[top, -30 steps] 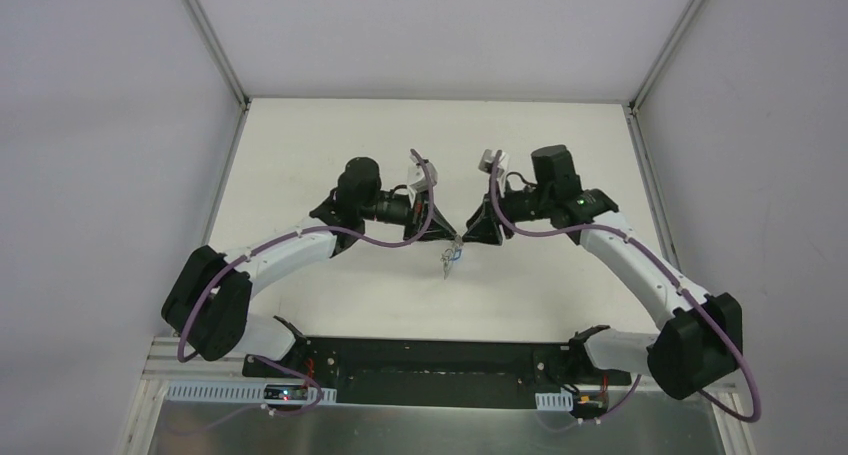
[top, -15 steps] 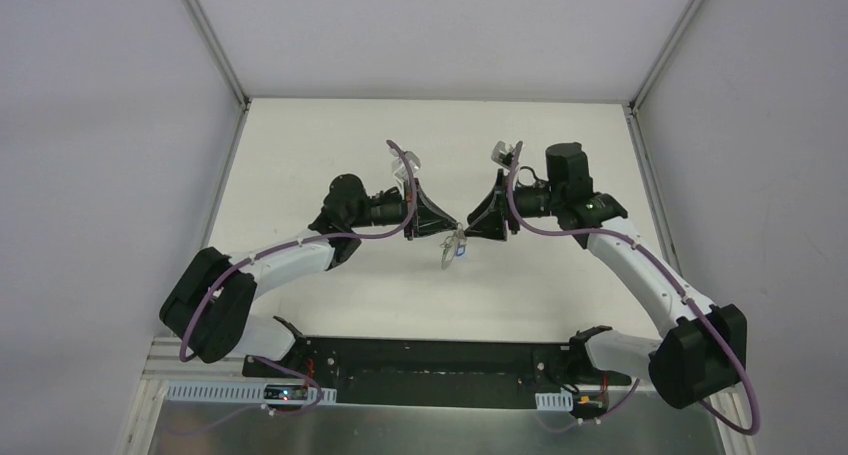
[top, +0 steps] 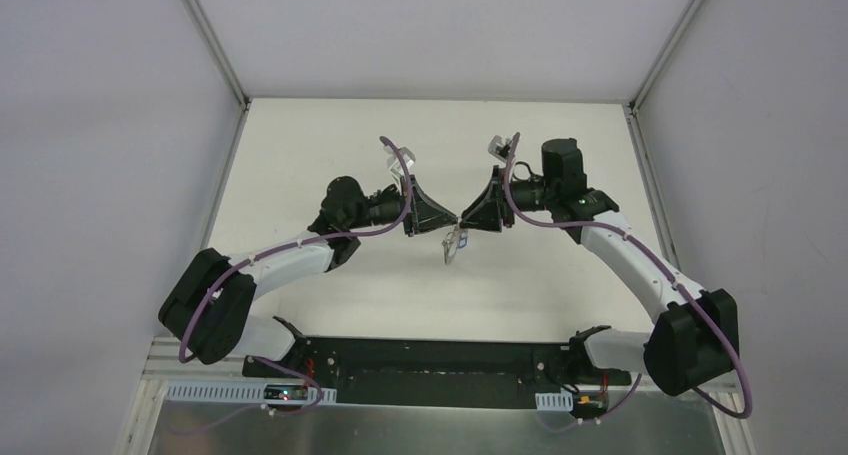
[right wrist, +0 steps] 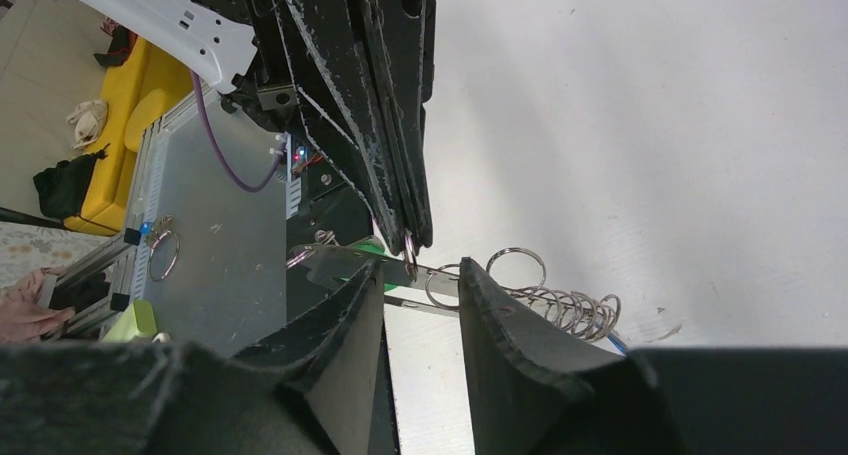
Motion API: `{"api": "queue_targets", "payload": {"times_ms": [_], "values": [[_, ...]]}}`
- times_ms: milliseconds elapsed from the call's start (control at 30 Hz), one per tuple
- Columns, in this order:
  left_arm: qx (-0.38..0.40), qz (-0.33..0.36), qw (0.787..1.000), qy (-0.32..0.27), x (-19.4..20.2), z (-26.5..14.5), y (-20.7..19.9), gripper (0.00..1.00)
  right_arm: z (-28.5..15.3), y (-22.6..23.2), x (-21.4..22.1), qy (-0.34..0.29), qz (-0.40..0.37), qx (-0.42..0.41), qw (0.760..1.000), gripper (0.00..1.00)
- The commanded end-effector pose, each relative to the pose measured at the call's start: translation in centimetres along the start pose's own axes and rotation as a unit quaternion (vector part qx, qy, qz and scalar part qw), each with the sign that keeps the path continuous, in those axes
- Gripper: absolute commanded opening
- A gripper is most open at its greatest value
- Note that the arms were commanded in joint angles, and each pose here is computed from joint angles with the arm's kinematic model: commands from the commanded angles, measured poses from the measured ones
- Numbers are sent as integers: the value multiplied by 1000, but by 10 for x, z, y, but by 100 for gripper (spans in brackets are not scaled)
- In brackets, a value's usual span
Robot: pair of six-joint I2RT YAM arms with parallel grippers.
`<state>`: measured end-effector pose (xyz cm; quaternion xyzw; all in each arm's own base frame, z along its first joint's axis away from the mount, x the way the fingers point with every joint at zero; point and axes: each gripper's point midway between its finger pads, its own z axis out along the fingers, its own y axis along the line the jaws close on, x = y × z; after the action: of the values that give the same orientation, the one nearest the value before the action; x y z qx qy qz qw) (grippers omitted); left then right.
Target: Put the keys on the keyring
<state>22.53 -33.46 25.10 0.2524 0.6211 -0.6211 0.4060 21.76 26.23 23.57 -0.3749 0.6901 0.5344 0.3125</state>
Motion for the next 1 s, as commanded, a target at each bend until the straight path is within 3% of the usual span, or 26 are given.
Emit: {"api": "queue_targets", "payload": {"times_ms": [0, 133, 300, 400, 633, 967], "values": [[22, 27, 999, -34, -20, 0, -16, 0, 3, 4, -7, -9, -8, -18, 1000, 34], [20, 27, 999, -33, -19, 0, -14, 0, 5, 5, -6, -7, -6, -25, 1000, 22], [17, 35, 999, -29, -17, 0, -11, 0, 6, 10, -5, -5, -7, -40, 999, 15], [14, 53, 998, -18, -11, -1, -8, 0, 5, 14, -6, -5, -13, -46, 999, 0], [-1, 128, 990, 56, 12, -8, 6, 0, 3, 16, 3, 47, -79, -12, 996, 0], [9, 166, 980, 109, 24, -14, 8, 20, 7, 15, 19, 83, -97, 0, 992, 0]]}}
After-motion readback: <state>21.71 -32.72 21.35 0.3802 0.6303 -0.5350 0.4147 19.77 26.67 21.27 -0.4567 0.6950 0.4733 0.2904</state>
